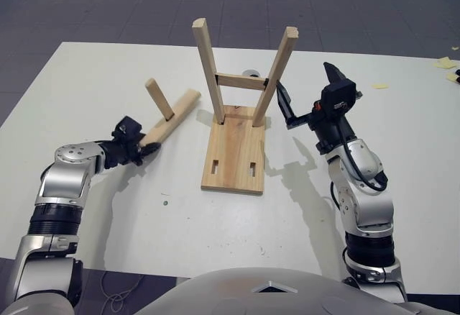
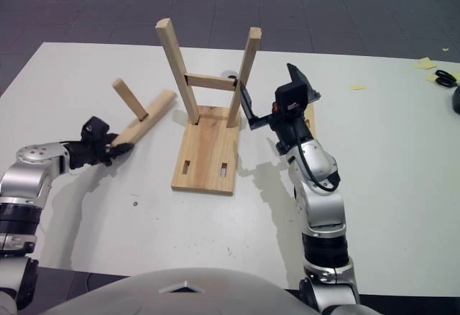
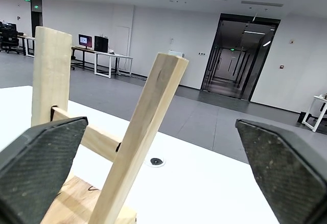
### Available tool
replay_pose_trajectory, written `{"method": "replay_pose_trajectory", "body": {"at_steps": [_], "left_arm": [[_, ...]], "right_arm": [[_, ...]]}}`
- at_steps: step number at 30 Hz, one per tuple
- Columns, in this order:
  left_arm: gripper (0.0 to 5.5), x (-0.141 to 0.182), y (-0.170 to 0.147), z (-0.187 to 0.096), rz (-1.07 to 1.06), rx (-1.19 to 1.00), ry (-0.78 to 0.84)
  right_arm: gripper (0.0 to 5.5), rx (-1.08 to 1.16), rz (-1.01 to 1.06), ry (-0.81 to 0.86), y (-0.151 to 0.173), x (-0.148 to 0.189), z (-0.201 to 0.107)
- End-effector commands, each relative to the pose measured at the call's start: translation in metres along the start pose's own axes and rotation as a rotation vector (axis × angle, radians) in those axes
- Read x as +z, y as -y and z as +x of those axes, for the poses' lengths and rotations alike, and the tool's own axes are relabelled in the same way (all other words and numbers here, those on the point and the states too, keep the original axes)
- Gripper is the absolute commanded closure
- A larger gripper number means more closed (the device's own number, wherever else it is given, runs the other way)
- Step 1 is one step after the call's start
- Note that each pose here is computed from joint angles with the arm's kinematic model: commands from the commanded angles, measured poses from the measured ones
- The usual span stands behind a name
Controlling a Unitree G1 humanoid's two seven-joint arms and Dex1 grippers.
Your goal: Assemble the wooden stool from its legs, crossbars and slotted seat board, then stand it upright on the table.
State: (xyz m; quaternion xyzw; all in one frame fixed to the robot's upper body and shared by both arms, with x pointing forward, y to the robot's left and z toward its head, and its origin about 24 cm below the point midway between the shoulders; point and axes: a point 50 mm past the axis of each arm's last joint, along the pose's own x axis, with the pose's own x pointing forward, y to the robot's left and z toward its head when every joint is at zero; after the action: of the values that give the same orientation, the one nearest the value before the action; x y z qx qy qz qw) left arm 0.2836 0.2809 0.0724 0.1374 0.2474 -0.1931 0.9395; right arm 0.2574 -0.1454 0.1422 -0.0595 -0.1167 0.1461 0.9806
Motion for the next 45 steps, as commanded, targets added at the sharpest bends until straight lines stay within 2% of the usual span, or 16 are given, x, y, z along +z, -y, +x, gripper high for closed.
{"method": "replay_pose_trajectory", "body": {"at_steps": [1, 4, 6, 8, 10, 16, 19, 25, 35, 45], "left_arm": [[3.45, 0.086, -0.034, -0.012, 0.006, 0.352, 0.407], [3.45, 0.163, -0.021, -0.036, 0.134, 0.359, 0.73], [3.45, 0.205, -0.002, -0.052, 0.246, 0.273, 0.894], [3.45, 0.231, 0.017, -0.06, 0.333, 0.154, 0.987], [3.45, 0.242, 0.033, -0.062, 0.396, 0.049, 1.023], [3.45, 0.23, 0.082, -0.043, 0.481, -0.287, 0.959], [3.45, 0.216, 0.095, -0.031, 0.469, -0.372, 0.908], [3.45, 0.201, 0.115, -0.027, 0.485, -0.498, 0.846], [3.45, 0.196, 0.121, -0.025, 0.499, -0.528, 0.811], [3.45, 0.191, 0.123, -0.024, 0.521, -0.532, 0.79]], "right_arm": [[0.1, -0.121, 0.072, 0.073, 0.028, 0.019, 0.013], [0.1, -0.162, 0.312, 0.221, 0.051, 0.056, 0.028], [0.1, -0.084, 0.546, 0.336, 0.056, 0.086, 0.037], [0.1, 0.038, 0.751, 0.413, 0.053, 0.11, 0.043], [0.1, 0.136, 0.894, 0.429, 0.047, 0.122, 0.047], [0.1, 0.299, 1.095, 0.386, 0.027, 0.129, 0.048], [0.1, 0.321, 1.065, 0.347, 0.027, 0.126, 0.046], [0.1, 0.316, 1.037, 0.307, 0.026, 0.119, 0.044], [1.59, 0.304, 1.114, 0.256, 0.015, 0.111, 0.04], [3.15, 0.277, 1.068, 0.229, 0.014, 0.108, 0.034]]}}
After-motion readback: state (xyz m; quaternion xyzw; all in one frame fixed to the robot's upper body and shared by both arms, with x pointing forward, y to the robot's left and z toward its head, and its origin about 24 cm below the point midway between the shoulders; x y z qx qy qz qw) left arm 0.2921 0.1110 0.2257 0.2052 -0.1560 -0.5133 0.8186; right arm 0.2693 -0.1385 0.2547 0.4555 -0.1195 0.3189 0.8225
